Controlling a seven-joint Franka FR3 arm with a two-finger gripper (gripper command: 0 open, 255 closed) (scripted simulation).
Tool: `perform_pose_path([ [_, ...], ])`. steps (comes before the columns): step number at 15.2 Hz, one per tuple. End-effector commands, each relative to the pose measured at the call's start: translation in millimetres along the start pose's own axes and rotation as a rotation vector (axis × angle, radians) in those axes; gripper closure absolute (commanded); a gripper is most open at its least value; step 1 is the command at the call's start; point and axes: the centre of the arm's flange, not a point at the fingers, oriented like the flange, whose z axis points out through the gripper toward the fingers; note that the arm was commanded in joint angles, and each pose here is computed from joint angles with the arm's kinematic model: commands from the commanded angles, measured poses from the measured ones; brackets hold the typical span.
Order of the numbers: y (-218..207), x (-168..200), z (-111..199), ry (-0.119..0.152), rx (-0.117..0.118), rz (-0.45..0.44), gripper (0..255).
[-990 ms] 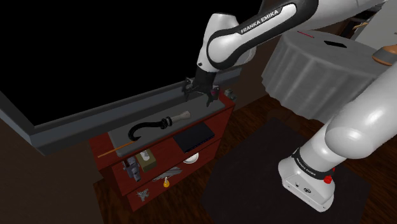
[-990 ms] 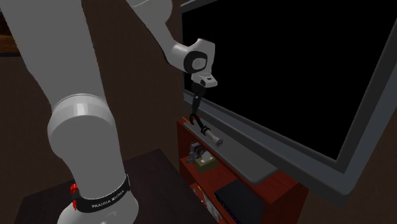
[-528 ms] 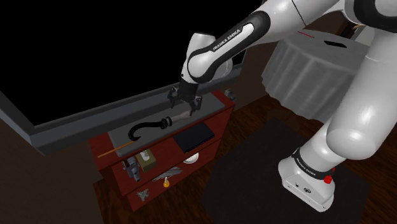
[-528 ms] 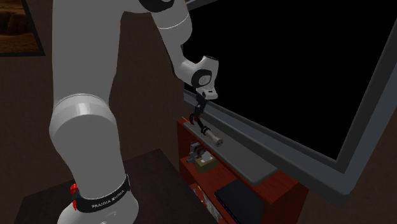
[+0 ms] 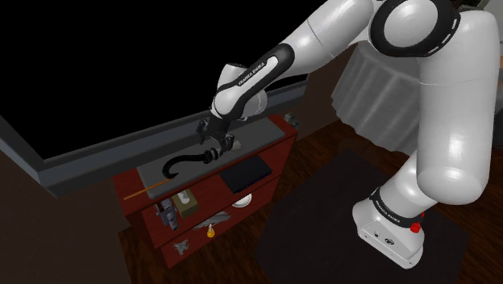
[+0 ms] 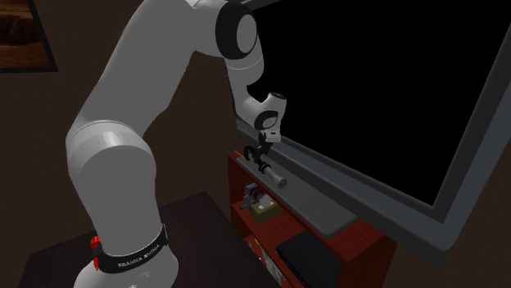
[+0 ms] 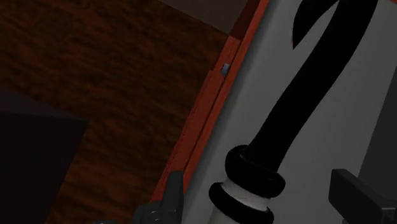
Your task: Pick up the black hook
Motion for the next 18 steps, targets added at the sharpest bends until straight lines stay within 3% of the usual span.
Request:
perform_pose_path([
  [1, -14.2, 4.3, 18.6, -0.01, 0.01, 0.056, 0],
  [11, -9.5, 16.2, 56.5, -0.01, 0.01, 0.056, 0],
  [12, -9.4, 16.2, 56.4, -0.01, 0.01, 0.056, 255],
  [18, -9.3, 16.3, 56.4, -0.01, 0.01, 0.056, 255],
])
